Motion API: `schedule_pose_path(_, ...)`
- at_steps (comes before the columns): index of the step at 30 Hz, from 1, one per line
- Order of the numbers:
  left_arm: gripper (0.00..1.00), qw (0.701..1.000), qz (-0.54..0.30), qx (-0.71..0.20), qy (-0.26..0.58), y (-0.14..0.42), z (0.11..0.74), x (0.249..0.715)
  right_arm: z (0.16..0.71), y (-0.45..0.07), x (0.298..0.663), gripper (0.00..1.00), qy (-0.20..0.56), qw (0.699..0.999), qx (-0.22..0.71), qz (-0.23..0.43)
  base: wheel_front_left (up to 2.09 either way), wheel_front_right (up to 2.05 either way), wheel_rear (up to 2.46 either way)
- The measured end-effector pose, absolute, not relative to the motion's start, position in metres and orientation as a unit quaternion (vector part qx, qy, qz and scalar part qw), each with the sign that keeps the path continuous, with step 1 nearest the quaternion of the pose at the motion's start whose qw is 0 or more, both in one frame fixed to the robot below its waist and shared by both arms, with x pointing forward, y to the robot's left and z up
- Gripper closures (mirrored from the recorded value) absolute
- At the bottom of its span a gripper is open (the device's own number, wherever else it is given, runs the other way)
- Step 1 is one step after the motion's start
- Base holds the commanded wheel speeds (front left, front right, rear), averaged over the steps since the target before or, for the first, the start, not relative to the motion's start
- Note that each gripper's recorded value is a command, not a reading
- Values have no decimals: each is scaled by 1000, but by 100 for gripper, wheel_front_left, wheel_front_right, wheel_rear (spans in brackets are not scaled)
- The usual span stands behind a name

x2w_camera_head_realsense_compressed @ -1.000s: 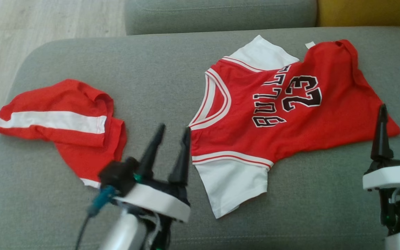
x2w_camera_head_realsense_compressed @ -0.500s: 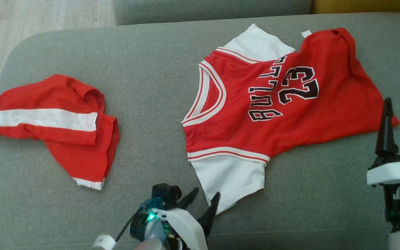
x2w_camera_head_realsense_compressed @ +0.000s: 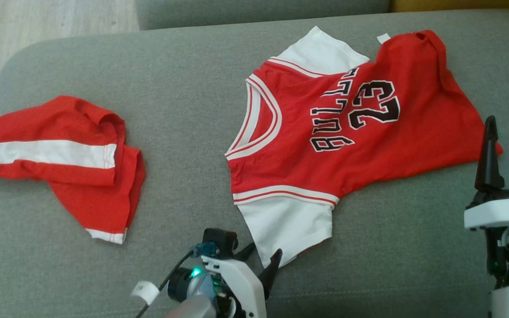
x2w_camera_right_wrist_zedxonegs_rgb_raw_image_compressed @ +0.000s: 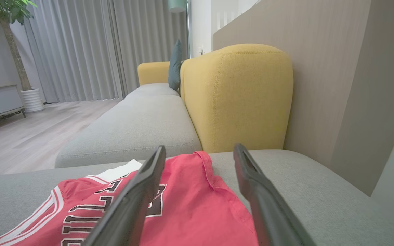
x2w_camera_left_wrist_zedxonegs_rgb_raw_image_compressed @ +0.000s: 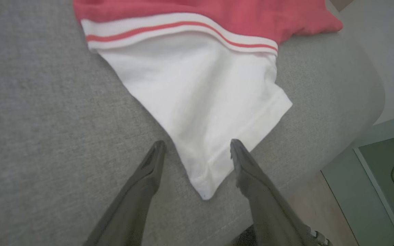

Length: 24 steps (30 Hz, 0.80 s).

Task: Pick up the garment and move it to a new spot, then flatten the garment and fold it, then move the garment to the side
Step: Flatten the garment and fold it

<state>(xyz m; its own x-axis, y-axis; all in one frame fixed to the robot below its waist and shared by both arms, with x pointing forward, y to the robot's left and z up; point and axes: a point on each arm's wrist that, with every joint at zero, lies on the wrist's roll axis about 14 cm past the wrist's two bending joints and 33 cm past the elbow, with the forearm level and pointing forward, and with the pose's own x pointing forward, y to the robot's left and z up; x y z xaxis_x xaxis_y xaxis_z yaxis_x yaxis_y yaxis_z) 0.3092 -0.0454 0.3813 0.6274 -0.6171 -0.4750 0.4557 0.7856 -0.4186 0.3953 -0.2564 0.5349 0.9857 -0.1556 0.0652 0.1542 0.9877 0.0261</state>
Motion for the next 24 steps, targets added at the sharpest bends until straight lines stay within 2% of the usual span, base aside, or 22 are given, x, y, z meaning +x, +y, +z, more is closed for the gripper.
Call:
schedule_pose_path(5, 0, 887, -311, -127, 317, -51, 379, 312, 531, -261, 394, 0, -28, 996, 9, -85, 0, 0, 0)
schedule_pose_path(6, 4, 886, -312, -128, 318, -52, 378, 312, 530, -262, 393, 0, -26, 996, 9, -86, 0, 0, 0)
schedule_pose_path(7, 63, 884, -316, -128, 319, -54, 378, 312, 529, -263, 393, 0, -22, 996, 9, -88, 0, 0, 0)
schedule_pose_path(8, 100, 883, -318, -129, 320, -55, 378, 312, 527, -264, 393, 0, -19, 996, 5, -88, 0, 0, 0)
schedule_pose_path(11, 100, 889, -312, -142, 305, -54, 382, 316, 517, -268, 393, 0, 3, 995, -1, -95, 0, 0, 0)
schedule_pose_path(15, 100, 910, -280, -173, 254, -43, 398, 334, 508, -277, 395, 0, 25, 994, 1, -110, 0, 0, 0)
schedule_pose_path(19, 100, 932, -235, -194, 195, -25, 422, 360, 512, -283, 400, 0, 24, 993, -3, -119, 0, 0, 0)
schedule_pose_path(24, 100, 945, -194, -227, 132, -5, 457, 386, 510, -285, 402, 0, 29, 992, -2, -123, 0, 0, 0)
